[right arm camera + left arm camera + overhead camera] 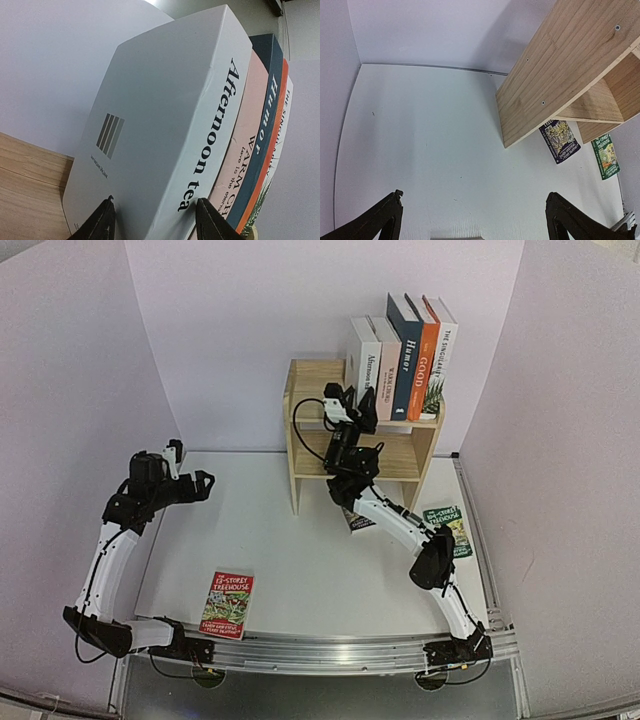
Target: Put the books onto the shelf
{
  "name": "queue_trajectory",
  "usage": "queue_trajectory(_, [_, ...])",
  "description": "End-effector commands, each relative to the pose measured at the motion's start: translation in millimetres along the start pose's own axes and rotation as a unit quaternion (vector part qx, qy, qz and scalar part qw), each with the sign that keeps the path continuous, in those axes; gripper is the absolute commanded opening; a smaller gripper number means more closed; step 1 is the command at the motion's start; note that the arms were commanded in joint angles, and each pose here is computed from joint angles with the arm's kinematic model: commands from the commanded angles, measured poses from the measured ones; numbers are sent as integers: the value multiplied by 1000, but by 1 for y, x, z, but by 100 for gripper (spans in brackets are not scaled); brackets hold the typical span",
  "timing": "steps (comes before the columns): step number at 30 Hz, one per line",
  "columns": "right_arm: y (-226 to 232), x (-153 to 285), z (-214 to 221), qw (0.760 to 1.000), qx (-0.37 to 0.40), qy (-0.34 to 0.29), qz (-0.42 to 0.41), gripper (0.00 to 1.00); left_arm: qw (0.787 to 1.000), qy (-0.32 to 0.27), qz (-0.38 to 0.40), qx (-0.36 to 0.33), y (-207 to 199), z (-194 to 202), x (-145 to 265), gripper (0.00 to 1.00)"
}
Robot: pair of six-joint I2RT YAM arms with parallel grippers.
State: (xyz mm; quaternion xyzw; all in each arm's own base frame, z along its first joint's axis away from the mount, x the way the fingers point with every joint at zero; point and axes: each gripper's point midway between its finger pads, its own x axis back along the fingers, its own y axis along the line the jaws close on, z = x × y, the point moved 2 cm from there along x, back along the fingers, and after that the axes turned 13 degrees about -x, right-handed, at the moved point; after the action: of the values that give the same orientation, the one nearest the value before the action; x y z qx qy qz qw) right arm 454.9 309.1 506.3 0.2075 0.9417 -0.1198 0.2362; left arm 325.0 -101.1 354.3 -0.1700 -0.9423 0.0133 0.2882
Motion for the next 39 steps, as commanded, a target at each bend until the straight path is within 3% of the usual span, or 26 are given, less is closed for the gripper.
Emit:
queue_trajectory(1, [-20,-6,-9,999,-28,8,25,54,1000,-5,4,-2,-2,0,4,100])
queue_trajectory(6, [-19,1,-21,1000,-16,0,10,58,999,21,29,-11,-7,16,-6,100])
queue_trajectory(11, [-22,6,-29,1000,-15,-3,8,67,986,105,99,-78,-21,61,-29,100])
queue_trajectory(15, [-25,11,-39,1000,-15,-6,1,80,930,229,212,-196,-34,123,-41,100])
queue_trajectory(21, [-32,22,-59,1000,-16,-13,-13,93,832,381,254,-314,-8,222,-50,100])
queue_trajectory(27, [-47,38,-70,999,-32,18,-24,98,722,368,318,-492,-14,281,-43,100])
queue_trajectory(29, [-44,52,-67,998,-30,40,-48,98,700,356,312,-535,-19,289,-53,100])
queue_trajectory(33, [-23,101,-51,982,12,84,-170,98,694,341,327,-543,-29,291,-77,100])
queue_trajectory(34, [-24,112,-47,973,-19,101,-205,98,689,343,335,-544,-32,294,-81,100])
queue_trajectory(36, [-9,143,-18,941,-11,145,-306,98,684,343,346,-543,-38,300,-91,100])
queue_trajectory(39, [-14,175,-5,894,-86,199,-393,97,679,340,349,-550,-44,307,-105,100])
